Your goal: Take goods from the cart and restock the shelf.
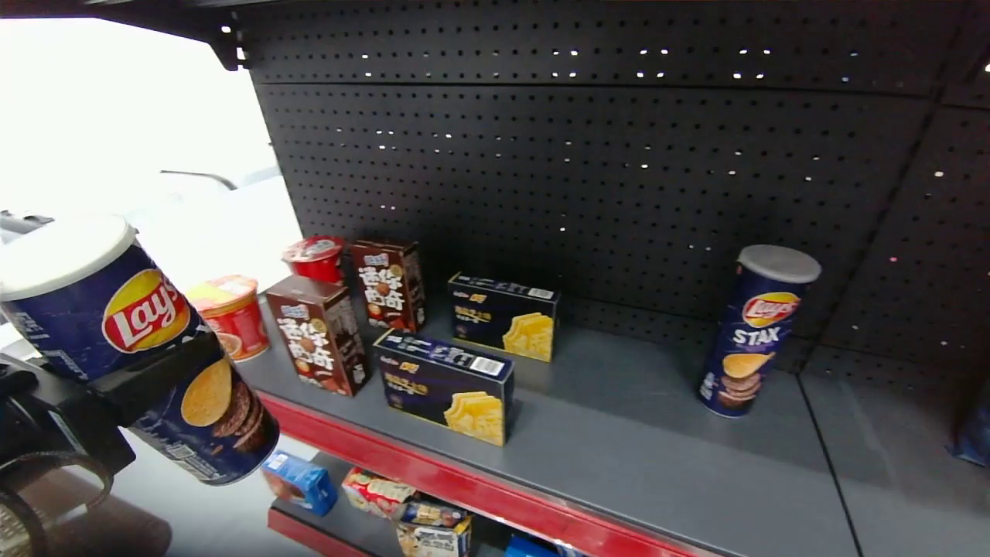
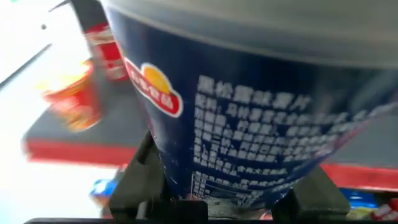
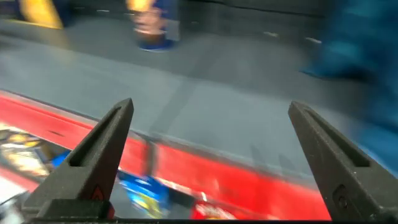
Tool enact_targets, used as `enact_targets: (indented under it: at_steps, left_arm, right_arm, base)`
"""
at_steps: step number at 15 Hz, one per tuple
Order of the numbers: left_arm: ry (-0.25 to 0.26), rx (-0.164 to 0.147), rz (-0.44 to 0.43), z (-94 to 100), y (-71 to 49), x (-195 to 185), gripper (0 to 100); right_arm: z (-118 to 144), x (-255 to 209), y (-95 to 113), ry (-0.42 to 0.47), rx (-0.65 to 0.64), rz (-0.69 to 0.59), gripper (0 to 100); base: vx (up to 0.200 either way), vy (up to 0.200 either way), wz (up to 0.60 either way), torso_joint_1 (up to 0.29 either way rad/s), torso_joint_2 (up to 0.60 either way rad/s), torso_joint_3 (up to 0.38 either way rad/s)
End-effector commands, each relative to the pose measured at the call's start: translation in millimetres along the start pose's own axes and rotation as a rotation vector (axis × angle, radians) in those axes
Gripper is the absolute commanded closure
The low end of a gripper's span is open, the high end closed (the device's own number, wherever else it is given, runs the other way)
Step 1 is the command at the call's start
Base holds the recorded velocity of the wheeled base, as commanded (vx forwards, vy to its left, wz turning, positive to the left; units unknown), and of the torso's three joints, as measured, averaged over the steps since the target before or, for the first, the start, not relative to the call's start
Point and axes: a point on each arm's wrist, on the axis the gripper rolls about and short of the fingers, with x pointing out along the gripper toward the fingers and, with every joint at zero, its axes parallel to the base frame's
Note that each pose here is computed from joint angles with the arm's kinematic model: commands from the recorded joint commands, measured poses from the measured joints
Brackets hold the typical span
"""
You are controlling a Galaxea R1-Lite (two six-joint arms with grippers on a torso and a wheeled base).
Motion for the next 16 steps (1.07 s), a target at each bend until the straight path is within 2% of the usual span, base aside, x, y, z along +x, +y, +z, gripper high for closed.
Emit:
enact_targets:
  at_steps: [1, 5, 7, 10, 11, 13, 16]
  left_arm:
    - [-0.006, 0.001, 0.001, 1.8, 0.0, 0.3, 100]
    - [-0.088, 0.021, -0.039, 24.8, -7.3, -17.3, 100]
    - [-0.087, 0.022, -0.084, 32.5, -14.7, -39.2, 100]
    - [-0.051, 0.019, -0.076, 38.2, -17.2, -67.6, 100]
    - [-0.060, 0.026, -0.081, 39.6, -18.0, -74.7, 100]
    - [-0.092, 0.086, -0.072, 38.7, -18.5, -84.1, 100]
    - [-0.122, 0.095, -0.010, 38.7, -17.9, -93.9, 100]
  right_arm:
    - [0.0, 0.0, 0.0, -0.001, -0.001, 0.000, 0]
    - [0.0, 0.0, 0.0, -0.001, -0.001, 0.002, 0]
    - [0.0, 0.0, 0.0, -0.001, -0.001, 0.002, 0]
    - [0.0, 0.0, 0.0, -0.001, -0.001, 0.002, 0]
    - [0.0, 0.0, 0.0, -0.001, -0.001, 0.002, 0]
    - [0.0, 0.0, 0.1, -0.001, -0.007, 0.005, 0]
    - [0.0, 0.0, 0.4, -0.001, -0.002, 0.020, 0]
  base:
    - [0.000, 0.000, -0.60, -0.002, 0.00, 0.002]
    - [0.000, 0.000, -0.60, 0.001, 0.00, 0.004]
    - [0.000, 0.000, 0.00, 0.000, 0.00, 0.000]
    - [0.000, 0.000, 0.00, 0.000, 0.00, 0.000]
    - [0.000, 0.000, 0.00, 0.000, 0.00, 0.000]
    - [0.000, 0.000, 0.00, 0.000, 0.00, 0.000]
    - [0.000, 0.000, 0.00, 0.000, 0.00, 0.000]
